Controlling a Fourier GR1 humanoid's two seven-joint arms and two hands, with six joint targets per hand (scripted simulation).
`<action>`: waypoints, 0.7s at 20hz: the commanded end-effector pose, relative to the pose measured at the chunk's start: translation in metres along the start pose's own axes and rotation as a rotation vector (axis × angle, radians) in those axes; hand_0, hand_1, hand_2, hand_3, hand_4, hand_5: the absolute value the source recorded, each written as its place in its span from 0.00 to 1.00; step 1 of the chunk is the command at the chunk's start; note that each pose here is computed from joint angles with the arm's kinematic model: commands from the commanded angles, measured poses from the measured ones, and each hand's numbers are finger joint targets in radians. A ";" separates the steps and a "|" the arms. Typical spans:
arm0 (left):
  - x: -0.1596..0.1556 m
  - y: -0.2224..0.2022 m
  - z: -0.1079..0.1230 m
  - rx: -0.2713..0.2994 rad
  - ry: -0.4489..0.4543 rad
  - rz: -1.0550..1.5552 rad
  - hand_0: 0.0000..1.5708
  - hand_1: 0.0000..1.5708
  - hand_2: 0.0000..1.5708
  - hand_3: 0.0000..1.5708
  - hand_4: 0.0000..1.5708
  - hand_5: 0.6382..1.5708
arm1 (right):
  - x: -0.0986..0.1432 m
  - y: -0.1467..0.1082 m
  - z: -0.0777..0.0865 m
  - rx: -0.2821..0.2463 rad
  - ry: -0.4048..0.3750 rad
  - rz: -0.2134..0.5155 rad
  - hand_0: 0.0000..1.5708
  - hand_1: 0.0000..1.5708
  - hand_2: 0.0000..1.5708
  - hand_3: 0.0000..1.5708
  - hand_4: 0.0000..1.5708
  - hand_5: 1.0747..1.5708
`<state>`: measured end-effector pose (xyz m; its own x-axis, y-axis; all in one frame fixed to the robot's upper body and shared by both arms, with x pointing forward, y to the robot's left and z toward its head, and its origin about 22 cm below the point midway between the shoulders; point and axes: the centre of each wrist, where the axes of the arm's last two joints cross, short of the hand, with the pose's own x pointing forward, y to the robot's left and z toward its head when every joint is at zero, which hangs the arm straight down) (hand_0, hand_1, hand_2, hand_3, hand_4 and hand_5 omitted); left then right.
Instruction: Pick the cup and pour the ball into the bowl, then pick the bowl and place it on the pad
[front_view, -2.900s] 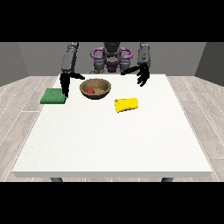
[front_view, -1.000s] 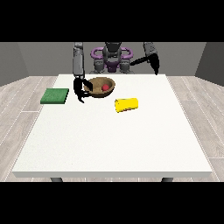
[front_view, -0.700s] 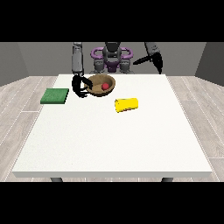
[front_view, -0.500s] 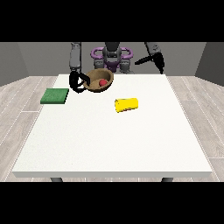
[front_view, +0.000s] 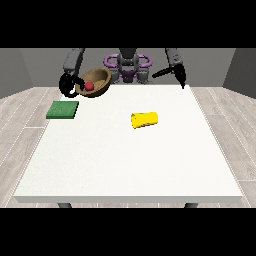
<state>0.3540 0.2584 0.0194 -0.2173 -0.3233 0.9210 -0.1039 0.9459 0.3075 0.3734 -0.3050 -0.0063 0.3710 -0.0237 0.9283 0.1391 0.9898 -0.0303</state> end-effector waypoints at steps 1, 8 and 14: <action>0.036 0.004 -0.028 -0.002 -0.063 -0.006 0.00 0.00 0.00 0.00 0.00 1.00 | 0.010 -0.048 0.004 -0.031 -0.062 -0.044 1.00 1.00 1.00 1.00 0.68 0.98; 0.031 -0.006 -0.022 0.048 -0.220 -0.012 0.00 0.00 0.00 0.00 0.00 0.99 | 0.058 -0.126 0.020 -0.022 -0.201 -0.134 1.00 1.00 1.00 1.00 0.68 0.98; 0.081 -0.047 -0.022 -0.014 -0.366 -0.001 0.00 0.00 0.00 0.00 0.00 0.99 | 0.060 -0.182 0.038 -0.123 -0.328 -0.192 1.00 1.00 1.00 0.92 0.66 0.98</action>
<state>0.3677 0.2074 0.0621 -0.4702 -0.3378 0.8153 -0.1342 0.9405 0.3123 0.3552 -0.4408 0.0575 0.1146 -0.1289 0.9850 0.2358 0.9667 0.0991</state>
